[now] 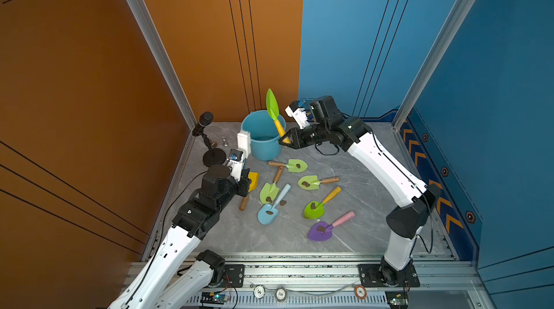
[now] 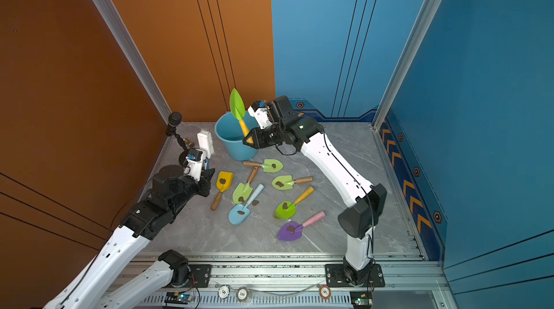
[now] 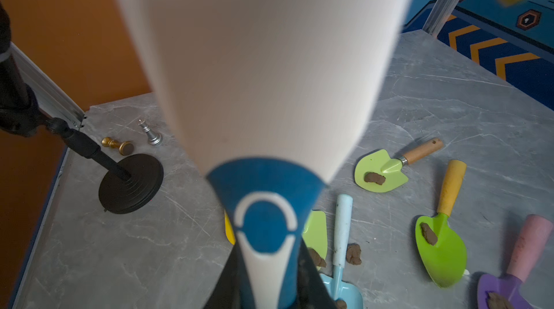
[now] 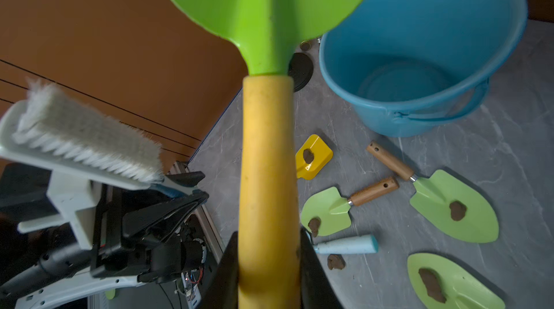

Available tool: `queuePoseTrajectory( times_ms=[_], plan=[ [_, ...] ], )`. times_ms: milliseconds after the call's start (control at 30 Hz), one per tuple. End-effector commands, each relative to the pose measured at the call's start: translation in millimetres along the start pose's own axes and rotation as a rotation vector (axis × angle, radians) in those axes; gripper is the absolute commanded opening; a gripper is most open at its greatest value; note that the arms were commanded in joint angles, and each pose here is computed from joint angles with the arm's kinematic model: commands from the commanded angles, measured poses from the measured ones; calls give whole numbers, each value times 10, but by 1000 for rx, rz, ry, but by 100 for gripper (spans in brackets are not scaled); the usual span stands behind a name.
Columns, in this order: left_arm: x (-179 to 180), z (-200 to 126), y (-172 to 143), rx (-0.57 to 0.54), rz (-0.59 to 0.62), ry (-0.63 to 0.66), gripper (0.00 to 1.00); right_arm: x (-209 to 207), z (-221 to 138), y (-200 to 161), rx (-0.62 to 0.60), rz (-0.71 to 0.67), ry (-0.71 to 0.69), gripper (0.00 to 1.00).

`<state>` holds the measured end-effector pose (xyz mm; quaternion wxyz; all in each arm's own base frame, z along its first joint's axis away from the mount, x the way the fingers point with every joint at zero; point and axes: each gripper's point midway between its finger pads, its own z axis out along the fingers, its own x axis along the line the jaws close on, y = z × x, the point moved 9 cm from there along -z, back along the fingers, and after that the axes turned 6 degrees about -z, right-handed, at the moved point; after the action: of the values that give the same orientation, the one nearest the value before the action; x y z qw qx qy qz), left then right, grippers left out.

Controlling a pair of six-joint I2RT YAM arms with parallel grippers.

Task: Brush the soil off the hand trowel and place it into the bucket
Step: Place the hand trowel in the bucket.

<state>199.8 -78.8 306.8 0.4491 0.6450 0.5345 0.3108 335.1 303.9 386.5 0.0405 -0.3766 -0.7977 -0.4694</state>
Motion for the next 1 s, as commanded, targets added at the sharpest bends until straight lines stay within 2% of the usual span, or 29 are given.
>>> queuePoseTrajectory(
  times_ms=[0,133,400,633,967],
  plan=[
    [63,-20,75,-74,-17,51,0,-135,267,31,55,-28,-68,9],
    [78,-22,43,-75,-9,67,0,-286,650,39,84,1,-71,11],
    [69,-69,37,-87,-5,65,0,-448,1066,-100,129,8,-129,15],
    [89,-110,52,-93,-3,88,0,-526,1123,-88,109,26,-174,23],
    [89,-140,48,-107,1,85,0,-619,1196,-87,94,86,-175,27]
  ],
)
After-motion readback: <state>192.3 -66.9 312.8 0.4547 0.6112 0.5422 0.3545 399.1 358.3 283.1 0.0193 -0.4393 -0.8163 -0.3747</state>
